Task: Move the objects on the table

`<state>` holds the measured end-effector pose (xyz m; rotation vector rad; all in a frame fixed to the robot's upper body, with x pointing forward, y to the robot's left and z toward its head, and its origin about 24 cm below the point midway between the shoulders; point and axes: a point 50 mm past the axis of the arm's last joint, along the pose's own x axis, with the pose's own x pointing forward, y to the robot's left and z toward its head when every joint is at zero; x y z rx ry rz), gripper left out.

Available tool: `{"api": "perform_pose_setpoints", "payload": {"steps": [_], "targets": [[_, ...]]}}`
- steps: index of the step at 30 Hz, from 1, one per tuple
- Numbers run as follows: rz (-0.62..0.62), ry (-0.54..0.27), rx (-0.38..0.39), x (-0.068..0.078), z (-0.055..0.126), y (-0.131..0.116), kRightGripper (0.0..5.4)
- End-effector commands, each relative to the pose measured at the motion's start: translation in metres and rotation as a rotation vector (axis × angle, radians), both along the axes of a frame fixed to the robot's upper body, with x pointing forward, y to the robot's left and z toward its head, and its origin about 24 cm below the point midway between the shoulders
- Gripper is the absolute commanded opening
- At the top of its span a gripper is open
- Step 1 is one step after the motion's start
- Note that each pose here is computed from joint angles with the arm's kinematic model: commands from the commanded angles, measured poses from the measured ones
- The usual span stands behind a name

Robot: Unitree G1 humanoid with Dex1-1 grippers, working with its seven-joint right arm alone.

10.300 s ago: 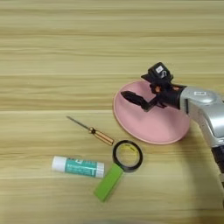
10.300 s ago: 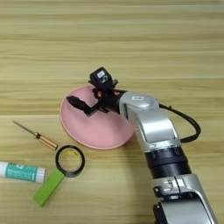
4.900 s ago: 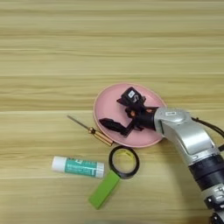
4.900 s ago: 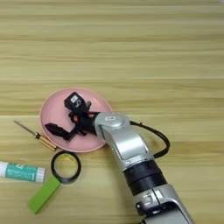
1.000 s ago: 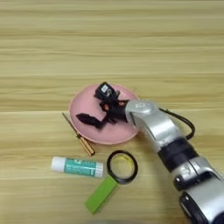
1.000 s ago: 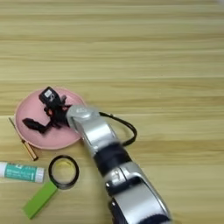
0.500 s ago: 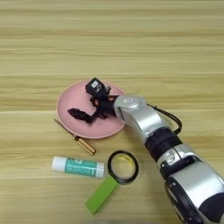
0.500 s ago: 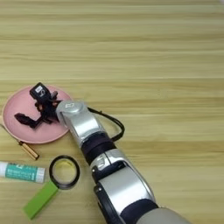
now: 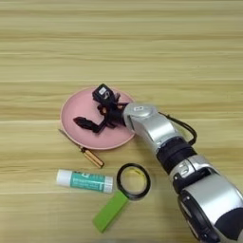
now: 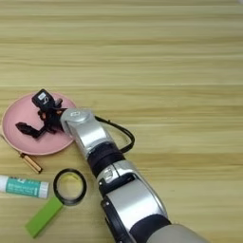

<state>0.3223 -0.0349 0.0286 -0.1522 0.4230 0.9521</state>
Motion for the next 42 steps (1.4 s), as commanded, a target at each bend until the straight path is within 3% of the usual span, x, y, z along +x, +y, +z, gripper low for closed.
{"api": "perform_pose_setpoints", "payload": {"steps": [1,9,42], "targets": [[0.002,-0.098,0.022,0.013,0.027,0.006,5.38],[0.001,-0.103,0.033,0.014,0.03,0.006,5.38],[0.073,-0.219,0.177,-0.008,0.091,0.003,5.38]]}}
